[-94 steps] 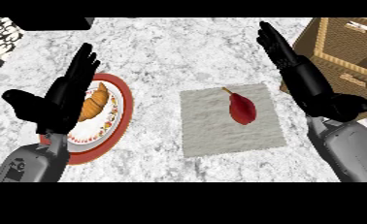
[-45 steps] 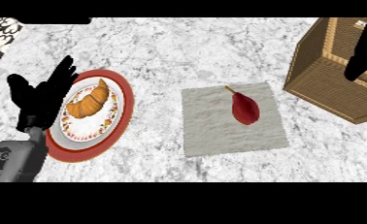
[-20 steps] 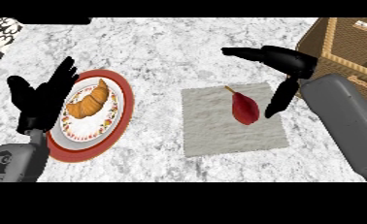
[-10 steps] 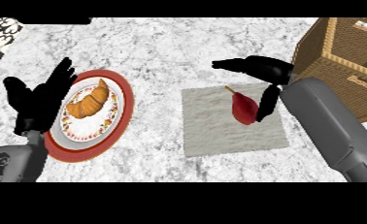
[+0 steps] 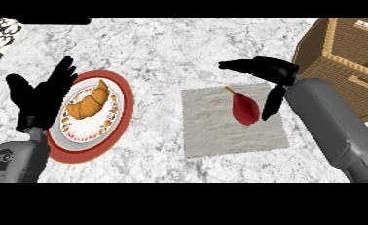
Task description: Pick the pear from the placemat and place it in the basket
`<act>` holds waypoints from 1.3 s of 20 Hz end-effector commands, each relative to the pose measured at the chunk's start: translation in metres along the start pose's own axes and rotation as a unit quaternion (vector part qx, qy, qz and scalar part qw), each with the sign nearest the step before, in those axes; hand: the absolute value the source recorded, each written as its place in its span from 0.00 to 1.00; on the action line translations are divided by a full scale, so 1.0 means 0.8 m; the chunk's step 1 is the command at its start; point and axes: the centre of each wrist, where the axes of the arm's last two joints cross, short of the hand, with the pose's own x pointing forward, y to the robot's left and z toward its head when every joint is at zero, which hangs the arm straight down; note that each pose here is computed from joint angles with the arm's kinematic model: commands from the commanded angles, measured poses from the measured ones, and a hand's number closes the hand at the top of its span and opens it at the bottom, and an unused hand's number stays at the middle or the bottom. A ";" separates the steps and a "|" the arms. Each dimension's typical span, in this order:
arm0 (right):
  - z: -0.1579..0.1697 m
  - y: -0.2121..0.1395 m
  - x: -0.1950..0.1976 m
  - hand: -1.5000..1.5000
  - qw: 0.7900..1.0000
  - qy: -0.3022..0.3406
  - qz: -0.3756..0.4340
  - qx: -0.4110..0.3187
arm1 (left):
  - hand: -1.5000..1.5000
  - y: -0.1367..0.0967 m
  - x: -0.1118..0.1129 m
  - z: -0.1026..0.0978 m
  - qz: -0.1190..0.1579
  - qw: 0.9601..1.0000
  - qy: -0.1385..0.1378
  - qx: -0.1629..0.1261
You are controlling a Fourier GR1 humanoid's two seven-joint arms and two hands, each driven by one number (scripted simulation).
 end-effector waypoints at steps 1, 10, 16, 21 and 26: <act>0.015 -0.003 -0.012 0.00 0.999 -0.032 -0.030 0.027 | 0.50 -0.004 -0.007 0.008 -0.002 1.000 -0.002 -0.006; 0.015 0.012 -0.011 0.00 0.999 -0.037 -0.004 0.036 | 0.50 -0.006 0.011 -0.002 0.002 1.000 -0.001 -0.003; 0.007 0.052 0.006 0.00 0.999 -0.027 0.021 0.029 | 0.50 0.008 -0.018 0.003 0.000 1.000 0.010 -0.001; -0.017 0.019 -0.005 0.00 0.999 -0.017 0.042 0.030 | 0.50 -0.003 -0.007 0.011 -0.002 1.000 -0.002 -0.004; -0.026 0.067 -0.007 1.00 0.993 -0.034 0.093 0.059 | 0.50 -0.023 -0.003 -0.009 0.000 1.000 -0.005 -0.006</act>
